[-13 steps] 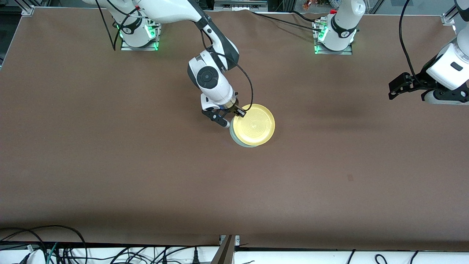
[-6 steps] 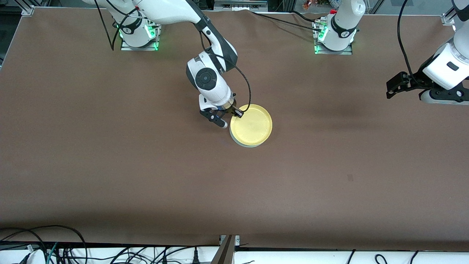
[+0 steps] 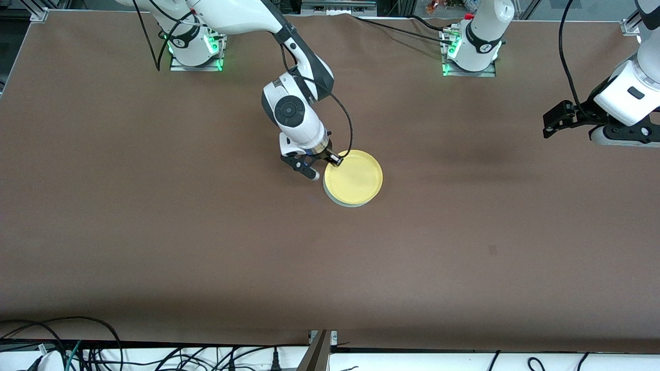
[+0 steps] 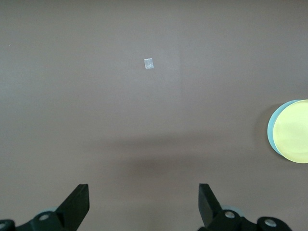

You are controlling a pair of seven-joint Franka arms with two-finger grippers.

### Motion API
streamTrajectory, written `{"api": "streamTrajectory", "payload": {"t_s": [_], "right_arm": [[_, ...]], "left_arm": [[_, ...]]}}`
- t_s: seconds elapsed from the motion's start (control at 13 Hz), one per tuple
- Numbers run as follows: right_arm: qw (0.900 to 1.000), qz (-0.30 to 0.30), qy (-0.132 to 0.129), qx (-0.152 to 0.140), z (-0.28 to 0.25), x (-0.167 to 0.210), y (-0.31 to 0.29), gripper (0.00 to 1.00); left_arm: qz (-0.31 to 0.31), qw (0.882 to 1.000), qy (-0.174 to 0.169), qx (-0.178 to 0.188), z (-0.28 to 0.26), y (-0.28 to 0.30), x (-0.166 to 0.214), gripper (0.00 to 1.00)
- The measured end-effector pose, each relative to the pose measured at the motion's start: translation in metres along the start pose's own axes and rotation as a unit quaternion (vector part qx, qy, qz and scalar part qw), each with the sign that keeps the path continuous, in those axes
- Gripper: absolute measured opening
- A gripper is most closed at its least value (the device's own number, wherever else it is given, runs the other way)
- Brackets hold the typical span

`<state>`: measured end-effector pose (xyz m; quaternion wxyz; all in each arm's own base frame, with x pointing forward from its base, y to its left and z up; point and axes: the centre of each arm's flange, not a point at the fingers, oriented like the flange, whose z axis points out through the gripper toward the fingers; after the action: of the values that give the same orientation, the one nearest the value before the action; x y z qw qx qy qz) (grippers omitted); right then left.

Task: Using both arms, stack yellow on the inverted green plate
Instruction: 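Open the right gripper and withdraw it from the yellow plate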

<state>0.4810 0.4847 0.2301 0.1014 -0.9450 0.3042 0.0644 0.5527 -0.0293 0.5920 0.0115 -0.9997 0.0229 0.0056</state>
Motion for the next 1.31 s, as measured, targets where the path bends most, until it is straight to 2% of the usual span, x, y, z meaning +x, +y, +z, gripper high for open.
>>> {"api": "streamTrajectory", "payload": {"t_s": [0.31, 0.38, 0.77, 1.0, 1.31], "right_arm": [[1.000, 0.010, 0.002, -0.003, -0.033, 0.014, -0.003, 0.96], [1.000, 0.016, 0.007, -0.008, -0.054, 0.028, -0.004, 1.00], [0.997, 0.040, 0.071, -0.010, -0.196, 0.108, -0.001, 1.00], [0.992, 0.051, 0.111, -0.037, -0.290, 0.141, 0.023, 1.00], [0.987, 0.045, 0.139, -0.069, -0.328, 0.186, 0.056, 1.00]], "left_arm": [[0.005, 1.000, 0.000, 0.000, 0.000, 0.006, 0.000, 1.00], [0.006, 1.000, 0.000, 0.000, 0.000, 0.007, 0.000, 1.00], [0.007, 1.000, 0.000, 0.000, 0.000, 0.008, 0.000, 1.00], [0.008, 1.000, 0.001, 0.000, -0.001, 0.009, 0.000, 1.00], [0.015, 1.000, 0.004, 0.000, -0.001, 0.017, 0.000, 1.00]]}}
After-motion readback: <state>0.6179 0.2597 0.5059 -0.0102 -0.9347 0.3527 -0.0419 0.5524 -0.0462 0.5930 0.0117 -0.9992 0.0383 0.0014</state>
